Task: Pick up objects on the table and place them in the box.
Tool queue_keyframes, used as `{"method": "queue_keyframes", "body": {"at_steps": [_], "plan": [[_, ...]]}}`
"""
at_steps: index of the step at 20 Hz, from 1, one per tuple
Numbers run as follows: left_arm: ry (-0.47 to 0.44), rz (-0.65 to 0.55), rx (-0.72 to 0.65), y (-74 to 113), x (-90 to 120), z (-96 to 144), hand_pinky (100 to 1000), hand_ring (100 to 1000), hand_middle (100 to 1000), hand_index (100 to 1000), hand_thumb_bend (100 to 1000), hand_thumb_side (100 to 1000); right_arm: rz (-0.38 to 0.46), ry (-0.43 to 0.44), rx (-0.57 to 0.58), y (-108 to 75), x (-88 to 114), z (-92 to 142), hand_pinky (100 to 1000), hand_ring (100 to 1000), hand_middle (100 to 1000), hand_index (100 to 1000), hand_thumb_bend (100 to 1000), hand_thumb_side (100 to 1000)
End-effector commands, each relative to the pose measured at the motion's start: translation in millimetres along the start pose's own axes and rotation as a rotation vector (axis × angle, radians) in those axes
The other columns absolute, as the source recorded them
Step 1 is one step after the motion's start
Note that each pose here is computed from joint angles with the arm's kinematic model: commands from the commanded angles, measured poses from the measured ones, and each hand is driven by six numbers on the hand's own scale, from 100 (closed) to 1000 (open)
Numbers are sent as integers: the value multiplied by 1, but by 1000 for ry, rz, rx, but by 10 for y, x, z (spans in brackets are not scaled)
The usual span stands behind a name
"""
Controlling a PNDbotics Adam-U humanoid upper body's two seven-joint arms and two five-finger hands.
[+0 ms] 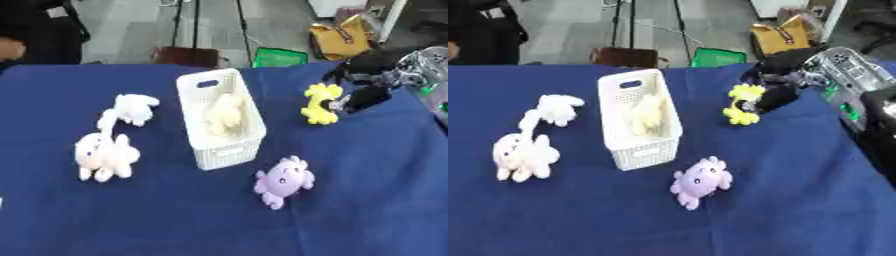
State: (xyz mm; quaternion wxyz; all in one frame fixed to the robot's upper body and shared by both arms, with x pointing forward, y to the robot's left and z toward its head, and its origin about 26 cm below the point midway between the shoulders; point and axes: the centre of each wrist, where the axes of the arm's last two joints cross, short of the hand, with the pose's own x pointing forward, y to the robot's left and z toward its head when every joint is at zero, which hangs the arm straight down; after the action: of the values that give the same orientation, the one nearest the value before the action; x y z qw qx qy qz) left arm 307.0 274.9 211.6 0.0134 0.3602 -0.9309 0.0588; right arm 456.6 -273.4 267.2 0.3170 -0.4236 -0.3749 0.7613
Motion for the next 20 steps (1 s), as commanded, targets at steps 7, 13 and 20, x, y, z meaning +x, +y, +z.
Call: {"method": "queue_keyframes", "body": {"at_steps": [7,13,20], "plan": [[-39,27,35,-4,34,-73,560,557,656,721,100,625,23,78,22,55,-127,-142,735,824,786,1000,425,1000],[-36,28,36,-7,36,-67,561,557,656,721,100,624,11,138,-5,172,-169,-244,748,850,802,1000,433,977],[-33,30,34,-9,38,-62,561,557,656,720,100,623,24,176,-22,236,-206,-291,770,873,825,1000,465,1000]]}}
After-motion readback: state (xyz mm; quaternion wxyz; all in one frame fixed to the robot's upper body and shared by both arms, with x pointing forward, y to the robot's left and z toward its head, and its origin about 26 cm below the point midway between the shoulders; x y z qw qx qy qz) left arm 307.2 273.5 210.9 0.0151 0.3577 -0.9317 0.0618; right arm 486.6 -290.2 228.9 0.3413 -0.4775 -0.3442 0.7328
